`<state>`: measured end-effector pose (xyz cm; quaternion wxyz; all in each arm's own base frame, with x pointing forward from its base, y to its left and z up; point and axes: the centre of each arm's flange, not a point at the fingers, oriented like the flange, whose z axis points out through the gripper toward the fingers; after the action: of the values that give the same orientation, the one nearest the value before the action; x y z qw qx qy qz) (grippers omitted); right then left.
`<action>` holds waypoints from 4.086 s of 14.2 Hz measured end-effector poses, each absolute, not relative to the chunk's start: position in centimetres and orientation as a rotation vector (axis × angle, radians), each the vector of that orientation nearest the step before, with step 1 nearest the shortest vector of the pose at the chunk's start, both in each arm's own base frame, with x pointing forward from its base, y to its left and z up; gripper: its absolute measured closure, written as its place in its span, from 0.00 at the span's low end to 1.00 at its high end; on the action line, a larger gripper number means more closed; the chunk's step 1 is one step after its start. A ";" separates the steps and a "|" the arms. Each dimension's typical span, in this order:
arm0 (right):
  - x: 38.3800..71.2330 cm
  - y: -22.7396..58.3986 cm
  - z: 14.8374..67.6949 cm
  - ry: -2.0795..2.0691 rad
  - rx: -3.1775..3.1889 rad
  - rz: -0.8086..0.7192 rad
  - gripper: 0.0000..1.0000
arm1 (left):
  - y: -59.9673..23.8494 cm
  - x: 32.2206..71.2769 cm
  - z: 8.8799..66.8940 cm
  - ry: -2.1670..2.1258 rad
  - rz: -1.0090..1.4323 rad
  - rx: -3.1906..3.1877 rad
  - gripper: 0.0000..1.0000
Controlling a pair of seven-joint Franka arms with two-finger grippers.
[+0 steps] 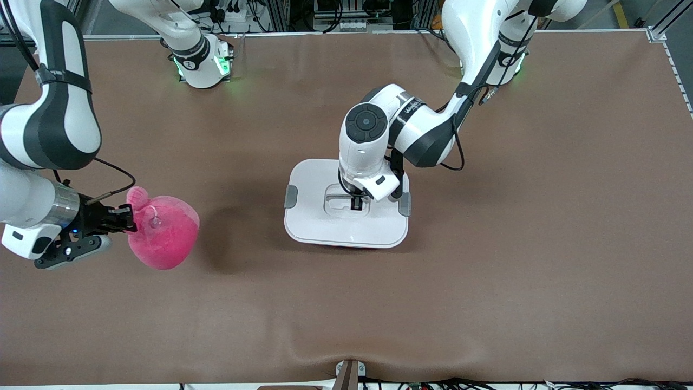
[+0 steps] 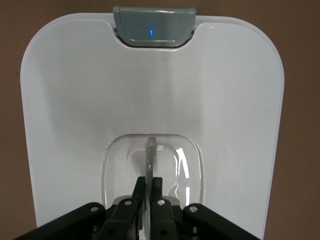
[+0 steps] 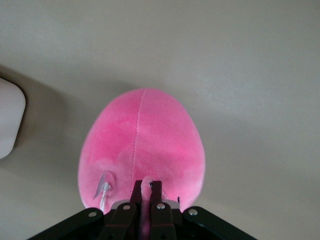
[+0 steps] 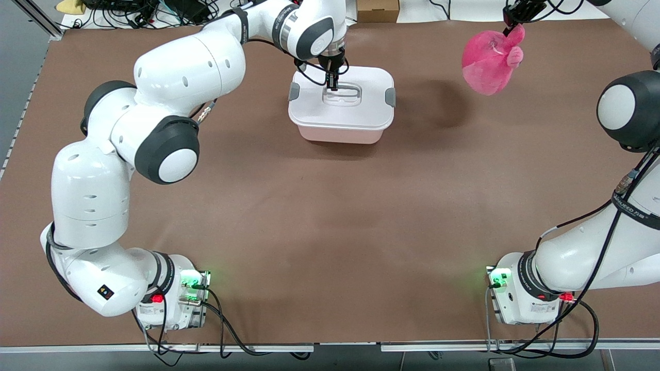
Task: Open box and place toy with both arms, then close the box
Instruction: 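Lift the pink toy with the right gripper while the left gripper raises the lid, then slide the lid off with the left gripper while the right gripper carries the toy, then lower the pink toy into the open box and open the right gripper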
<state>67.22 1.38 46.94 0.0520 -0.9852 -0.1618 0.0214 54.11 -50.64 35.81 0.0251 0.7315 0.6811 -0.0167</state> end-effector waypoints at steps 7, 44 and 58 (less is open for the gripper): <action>64.4 -6.7 52.9 -0.276 -2.925 0.021 0.92 | -49.3 55.3 36.9 2.124 -0.053 2.224 0.93; 60.1 36.5 49.9 0.407 -2.918 0.139 0.92 | -12.2 66.8 48.1 1.964 -0.304 2.361 0.93; 59.1 41.3 44.4 0.357 -2.949 0.176 0.92 | -11.7 66.6 47.4 1.941 -0.353 2.376 0.93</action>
<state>59.11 41.28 44.39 0.0826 -0.9876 0.1195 0.0588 66.61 -11.70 47.39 0.0268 0.7691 0.6282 -0.1143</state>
